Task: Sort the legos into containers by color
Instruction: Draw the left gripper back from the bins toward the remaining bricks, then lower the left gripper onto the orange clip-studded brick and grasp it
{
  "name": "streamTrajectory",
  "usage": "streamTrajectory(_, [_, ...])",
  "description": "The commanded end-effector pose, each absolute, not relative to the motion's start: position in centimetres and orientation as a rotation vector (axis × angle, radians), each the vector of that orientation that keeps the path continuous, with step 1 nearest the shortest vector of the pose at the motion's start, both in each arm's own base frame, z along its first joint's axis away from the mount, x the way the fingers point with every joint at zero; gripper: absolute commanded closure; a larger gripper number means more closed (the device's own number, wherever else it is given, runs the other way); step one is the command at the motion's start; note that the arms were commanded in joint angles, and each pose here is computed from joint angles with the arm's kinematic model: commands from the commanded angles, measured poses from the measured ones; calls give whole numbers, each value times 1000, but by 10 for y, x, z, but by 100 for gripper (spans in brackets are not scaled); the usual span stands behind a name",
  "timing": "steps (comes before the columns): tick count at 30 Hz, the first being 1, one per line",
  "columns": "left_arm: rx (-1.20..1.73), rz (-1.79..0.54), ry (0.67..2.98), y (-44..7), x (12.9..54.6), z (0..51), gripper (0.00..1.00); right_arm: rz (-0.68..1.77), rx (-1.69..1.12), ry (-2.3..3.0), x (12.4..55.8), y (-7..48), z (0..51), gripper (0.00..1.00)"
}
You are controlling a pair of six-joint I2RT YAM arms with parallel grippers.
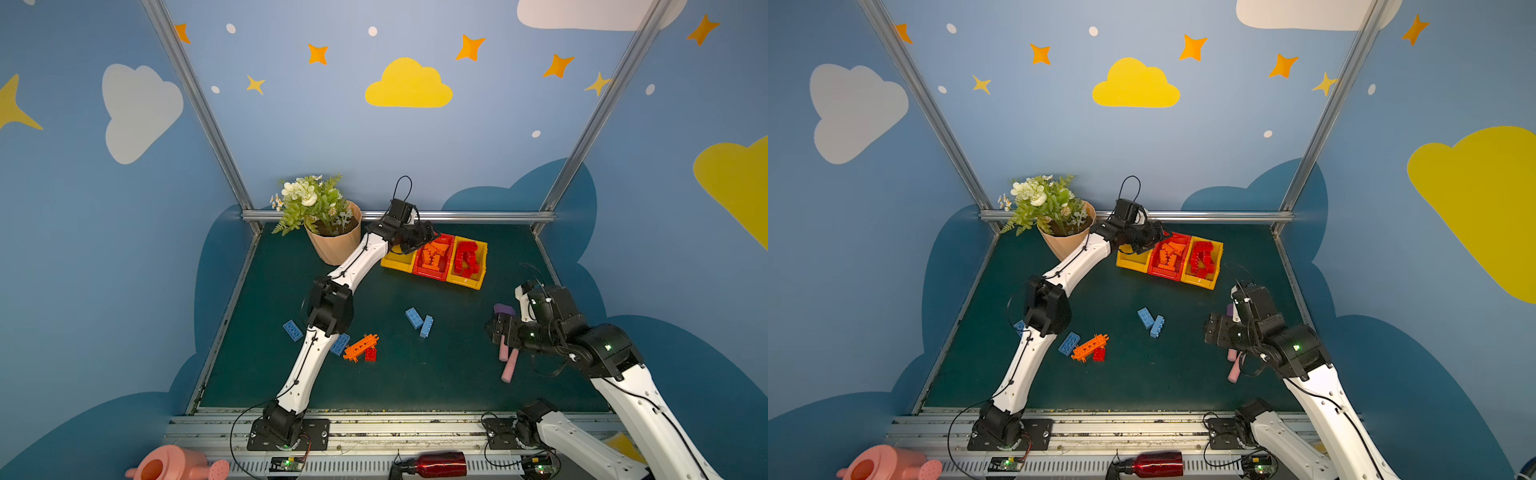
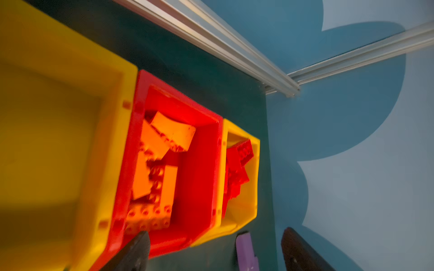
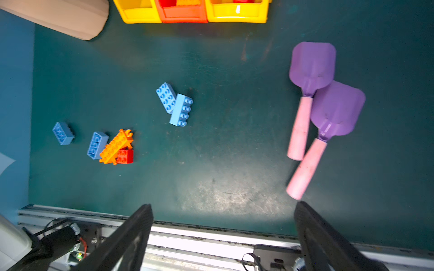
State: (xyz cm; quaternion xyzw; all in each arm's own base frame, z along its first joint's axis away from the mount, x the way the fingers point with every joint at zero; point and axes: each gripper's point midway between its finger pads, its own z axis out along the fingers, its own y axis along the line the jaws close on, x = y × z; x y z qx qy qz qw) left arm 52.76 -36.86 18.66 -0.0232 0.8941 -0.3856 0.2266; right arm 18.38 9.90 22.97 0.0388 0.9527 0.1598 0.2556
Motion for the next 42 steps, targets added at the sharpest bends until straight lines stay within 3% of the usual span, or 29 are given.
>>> streamTrajectory(1, [150,-776,2535,-322,474,195,13,537,47,2599,196,121,223,8])
streamTrajectory(10, [295,-380,2723,-194,311,138,12,689,-91,2656,227,168,213,8])
streamTrajectory(18, [203,-321,2736,-144,235,120,14,714,-219,2674,244,203,217,8])
streamTrajectory(22, [181,-338,2726,-143,220,113,15,712,-259,2674,247,214,220,8])
streamTrajectory(30, [204,-147,2827,-143,219,88,19,708,-259,2668,247,218,223,8])
streamTrajectory(42, [425,-126,2841,-176,252,74,19,634,-195,2679,232,196,216,8])
